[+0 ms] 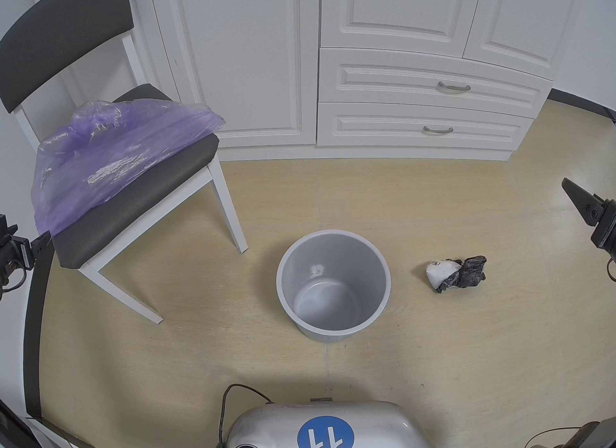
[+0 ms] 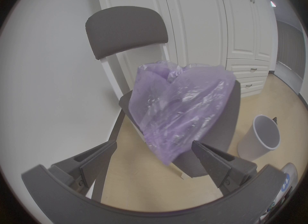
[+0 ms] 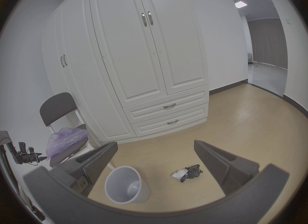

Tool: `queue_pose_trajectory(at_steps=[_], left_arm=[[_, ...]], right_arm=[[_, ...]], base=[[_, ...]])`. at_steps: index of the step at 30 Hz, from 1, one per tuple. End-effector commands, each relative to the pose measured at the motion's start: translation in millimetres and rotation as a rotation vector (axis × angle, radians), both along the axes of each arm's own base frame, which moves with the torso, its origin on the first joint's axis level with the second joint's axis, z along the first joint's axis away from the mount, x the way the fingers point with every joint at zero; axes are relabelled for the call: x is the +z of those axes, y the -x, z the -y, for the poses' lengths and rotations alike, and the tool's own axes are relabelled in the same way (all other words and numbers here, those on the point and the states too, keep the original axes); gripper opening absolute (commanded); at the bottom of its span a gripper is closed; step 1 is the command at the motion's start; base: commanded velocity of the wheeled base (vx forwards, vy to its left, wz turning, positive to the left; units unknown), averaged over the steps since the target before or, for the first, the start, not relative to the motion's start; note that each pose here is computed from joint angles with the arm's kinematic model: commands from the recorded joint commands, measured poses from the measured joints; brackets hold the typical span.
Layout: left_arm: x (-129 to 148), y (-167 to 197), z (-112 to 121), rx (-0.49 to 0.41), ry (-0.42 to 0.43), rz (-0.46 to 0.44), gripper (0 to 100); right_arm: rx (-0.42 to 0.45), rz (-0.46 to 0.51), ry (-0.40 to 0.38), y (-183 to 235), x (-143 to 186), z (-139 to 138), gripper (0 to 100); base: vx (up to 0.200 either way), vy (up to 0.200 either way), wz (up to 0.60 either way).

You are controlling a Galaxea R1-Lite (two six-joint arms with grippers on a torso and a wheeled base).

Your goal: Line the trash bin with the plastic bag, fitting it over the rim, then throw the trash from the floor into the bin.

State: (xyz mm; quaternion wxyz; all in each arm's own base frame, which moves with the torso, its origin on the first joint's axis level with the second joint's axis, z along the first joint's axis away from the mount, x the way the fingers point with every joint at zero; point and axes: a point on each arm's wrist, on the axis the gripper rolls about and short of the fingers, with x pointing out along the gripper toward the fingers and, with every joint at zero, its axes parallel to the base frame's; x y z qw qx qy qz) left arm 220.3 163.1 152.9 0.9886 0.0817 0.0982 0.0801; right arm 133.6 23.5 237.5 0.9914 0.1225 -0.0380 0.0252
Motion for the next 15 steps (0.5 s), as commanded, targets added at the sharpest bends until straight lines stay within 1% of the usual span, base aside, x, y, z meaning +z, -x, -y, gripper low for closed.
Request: queue_pose_trajectory(at_steps=[1, 4, 15], left_arm=[[12.8, 23.1, 14.3, -0.029, -0.003, 0.041, 100], [8.6, 23.6, 14.7, -0.03, 0.001, 0.029, 100], [-15.9, 14.7, 2.5, -0.014, 0.062, -0.045, 100]], right_arm=[[0.002, 0.009, -0.001, 2.6, 1.7, 0.5, 100], [0.002, 0.002, 0.001, 0.8, 0.6, 0.1, 100], [0.008, -0.027, 0.007, -1.7, -3.0, -0.6, 100]], base=[[0.0, 0.0, 0.0], [0.0, 0.0, 0.0], [0.0, 0.0, 0.0]])
